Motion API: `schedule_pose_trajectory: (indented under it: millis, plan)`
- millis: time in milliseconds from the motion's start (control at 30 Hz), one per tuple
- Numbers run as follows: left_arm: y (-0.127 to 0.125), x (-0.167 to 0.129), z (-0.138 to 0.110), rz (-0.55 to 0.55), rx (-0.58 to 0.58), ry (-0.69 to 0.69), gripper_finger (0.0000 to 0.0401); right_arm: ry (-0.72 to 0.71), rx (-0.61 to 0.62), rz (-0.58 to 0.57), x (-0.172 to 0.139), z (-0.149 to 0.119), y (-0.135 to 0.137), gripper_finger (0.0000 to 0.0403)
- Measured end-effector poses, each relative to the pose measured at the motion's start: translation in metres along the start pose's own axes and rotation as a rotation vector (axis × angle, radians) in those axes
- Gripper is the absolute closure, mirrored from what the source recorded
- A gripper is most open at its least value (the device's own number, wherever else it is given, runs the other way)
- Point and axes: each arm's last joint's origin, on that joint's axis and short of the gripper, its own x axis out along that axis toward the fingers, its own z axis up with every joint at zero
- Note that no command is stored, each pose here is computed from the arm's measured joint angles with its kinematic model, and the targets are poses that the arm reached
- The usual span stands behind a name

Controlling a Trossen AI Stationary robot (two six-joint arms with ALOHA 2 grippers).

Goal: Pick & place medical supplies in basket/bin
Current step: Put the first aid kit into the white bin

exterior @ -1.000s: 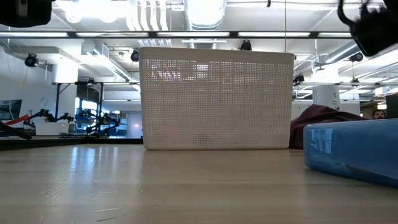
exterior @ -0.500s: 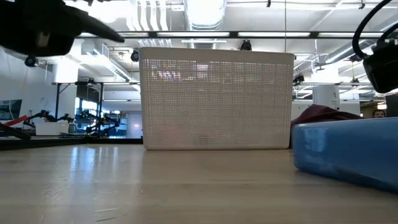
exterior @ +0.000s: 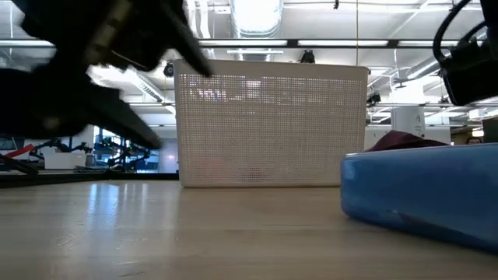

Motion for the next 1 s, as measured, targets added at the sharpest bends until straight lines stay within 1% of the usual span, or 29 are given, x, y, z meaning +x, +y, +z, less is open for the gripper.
schedule_pose_trajectory:
  millis: [100, 267, 433, 600, 767, 833, 900, 933, 1000]
  plan:
    - [-0.001, 0.016, 0.005, -0.046, -0.006, -0.015, 0.0146, -0.006, -0.020, -0.009, 0.005, 0.001, 0.005, 0.0101]
    - [-0.004, 0.036, 0.012, -0.144, -0.061, -0.035, 0.0146, 0.002, -0.053, -0.045, 0.018, 0.000, 0.012, 0.0101]
    - [0.002, 0.054, 0.011, -0.178, -0.079, -0.039, 0.0146, -0.008, -0.089, -0.089, 0.033, 0.004, 0.017, 0.0101]
    - [0.005, 0.065, 0.009, -0.171, -0.077, -0.041, 0.0146, -0.041, -0.137, -0.097, 0.045, 0.016, 0.029, 0.0101]
    - [-0.004, 0.072, 0.008, -0.185, -0.048, -0.050, 0.0146, -0.131, -0.220, -0.038, 0.053, 0.045, 0.055, 0.0101]
    - [-0.011, 0.072, 0.007, -0.197, -0.032, -0.052, 0.0146, -0.172, -0.258, -0.028, 0.051, 0.057, 0.067, 0.0101]
    - [-0.015, 0.072, 0.007, -0.180, 0.005, -0.057, 0.0146, -0.201, -0.275, -0.030, 0.044, 0.066, 0.081, 0.0101]
    - [-0.017, 0.072, 0.008, -0.168, 0.024, -0.061, 0.0146, -0.204, -0.280, -0.042, 0.039, 0.069, 0.086, 0.0101]
    - [-0.017, 0.072, 0.009, -0.116, 0.060, -0.064, 0.0146, -0.192, -0.260, -0.105, 0.027, 0.070, 0.095, 0.0101]
